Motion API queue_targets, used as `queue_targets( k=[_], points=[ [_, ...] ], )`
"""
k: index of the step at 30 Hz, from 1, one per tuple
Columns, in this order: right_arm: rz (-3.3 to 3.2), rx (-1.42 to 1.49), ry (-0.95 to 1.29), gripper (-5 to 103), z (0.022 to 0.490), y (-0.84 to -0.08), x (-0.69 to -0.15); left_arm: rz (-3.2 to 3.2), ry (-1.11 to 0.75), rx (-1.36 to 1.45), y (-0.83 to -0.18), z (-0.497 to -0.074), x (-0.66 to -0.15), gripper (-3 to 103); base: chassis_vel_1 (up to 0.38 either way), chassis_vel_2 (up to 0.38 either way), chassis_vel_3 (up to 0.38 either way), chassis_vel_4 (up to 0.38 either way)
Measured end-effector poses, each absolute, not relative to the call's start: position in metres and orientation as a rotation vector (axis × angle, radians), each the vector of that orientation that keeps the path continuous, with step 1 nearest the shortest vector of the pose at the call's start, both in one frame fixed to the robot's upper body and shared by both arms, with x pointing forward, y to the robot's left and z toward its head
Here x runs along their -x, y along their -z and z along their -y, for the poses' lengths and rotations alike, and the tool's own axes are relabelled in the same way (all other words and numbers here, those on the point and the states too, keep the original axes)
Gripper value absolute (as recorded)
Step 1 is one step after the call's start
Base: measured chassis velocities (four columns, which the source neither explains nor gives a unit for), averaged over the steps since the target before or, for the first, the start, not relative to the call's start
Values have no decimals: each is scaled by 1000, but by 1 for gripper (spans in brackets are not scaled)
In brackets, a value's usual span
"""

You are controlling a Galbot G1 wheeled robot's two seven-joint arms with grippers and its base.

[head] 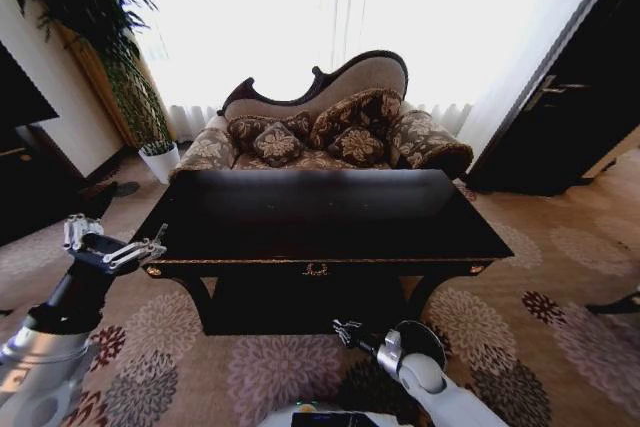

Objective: Move to the front of the table and place the trash on the table into the trash bin.

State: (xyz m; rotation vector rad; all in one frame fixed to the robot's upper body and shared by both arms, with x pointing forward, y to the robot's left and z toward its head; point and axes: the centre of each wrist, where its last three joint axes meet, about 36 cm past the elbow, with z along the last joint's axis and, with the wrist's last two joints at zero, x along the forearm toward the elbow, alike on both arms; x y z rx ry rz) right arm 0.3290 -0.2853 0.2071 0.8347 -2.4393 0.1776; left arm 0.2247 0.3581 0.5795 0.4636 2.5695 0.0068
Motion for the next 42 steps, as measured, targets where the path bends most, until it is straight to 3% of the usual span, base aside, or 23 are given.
queue_targets(
  k=[10,22,39,42],
  points=[
    [2331,-385,-411,1,327,-169,-342,-2580,-4,-459,-577,-356,-224,100,0,0,0,0],
    [2279,-137,-376,-1,374,-142,-374,-2583,-16,-465,-577,-356,-225,100,0,0,0,0],
    [2139,90,-400,29,435,-125,-378,-2572,-27,-481,-577,-353,-229,100,0,0,0,0],
    [2122,96,-413,40,440,-125,-374,-2571,-28,-482,-578,-353,-229,100,0,0,0,0]
  ],
)
